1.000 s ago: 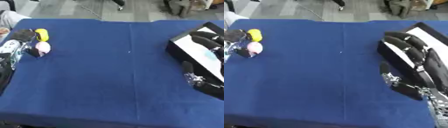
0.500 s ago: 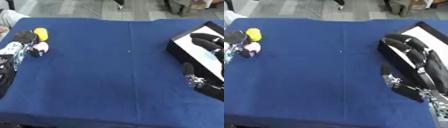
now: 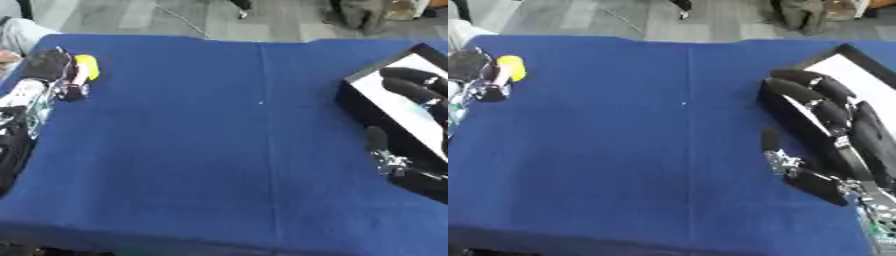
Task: Pick up the objects with one hand, pass them to the other hand, and then place them into the box on the other side of the table.
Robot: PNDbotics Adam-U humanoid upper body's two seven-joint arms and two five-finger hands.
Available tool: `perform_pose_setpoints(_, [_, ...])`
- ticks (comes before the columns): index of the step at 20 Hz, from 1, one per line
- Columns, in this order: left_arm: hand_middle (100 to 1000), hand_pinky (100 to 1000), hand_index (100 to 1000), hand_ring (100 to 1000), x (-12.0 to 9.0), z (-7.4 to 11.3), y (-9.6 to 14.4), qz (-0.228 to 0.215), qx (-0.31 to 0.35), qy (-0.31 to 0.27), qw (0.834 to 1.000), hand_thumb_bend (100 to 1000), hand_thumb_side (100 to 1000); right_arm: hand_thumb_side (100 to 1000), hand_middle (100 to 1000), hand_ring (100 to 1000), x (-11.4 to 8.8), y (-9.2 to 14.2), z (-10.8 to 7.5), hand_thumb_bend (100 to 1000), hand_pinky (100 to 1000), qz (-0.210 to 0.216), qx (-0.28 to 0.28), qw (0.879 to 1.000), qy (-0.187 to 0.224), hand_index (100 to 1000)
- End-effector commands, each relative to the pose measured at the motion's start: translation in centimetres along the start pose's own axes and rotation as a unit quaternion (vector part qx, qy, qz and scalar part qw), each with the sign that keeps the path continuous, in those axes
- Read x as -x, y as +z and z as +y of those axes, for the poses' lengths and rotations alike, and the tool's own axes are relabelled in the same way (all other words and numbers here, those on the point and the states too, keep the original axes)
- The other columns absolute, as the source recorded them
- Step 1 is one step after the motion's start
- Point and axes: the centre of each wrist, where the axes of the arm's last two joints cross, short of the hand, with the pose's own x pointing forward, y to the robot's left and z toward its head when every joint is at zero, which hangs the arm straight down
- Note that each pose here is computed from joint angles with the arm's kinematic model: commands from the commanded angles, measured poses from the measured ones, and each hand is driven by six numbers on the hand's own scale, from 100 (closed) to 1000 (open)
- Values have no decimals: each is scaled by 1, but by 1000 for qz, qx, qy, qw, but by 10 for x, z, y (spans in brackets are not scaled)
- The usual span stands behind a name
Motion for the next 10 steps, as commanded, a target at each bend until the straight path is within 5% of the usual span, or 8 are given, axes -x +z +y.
perform_pose_setpoints(1, [307,624,322,395,-3,38,-3,-34,-36,26,998,100,234,100,836,830,-2,-9,-9,100,845,-36,-6,999,8,879])
perform_pose_setpoints(10, [311,647,327,397,-75,96,28,-236,-47,139,961,100,246,100,822,818,-10,-44,-12,100,835,-155,-56,986,-6,863])
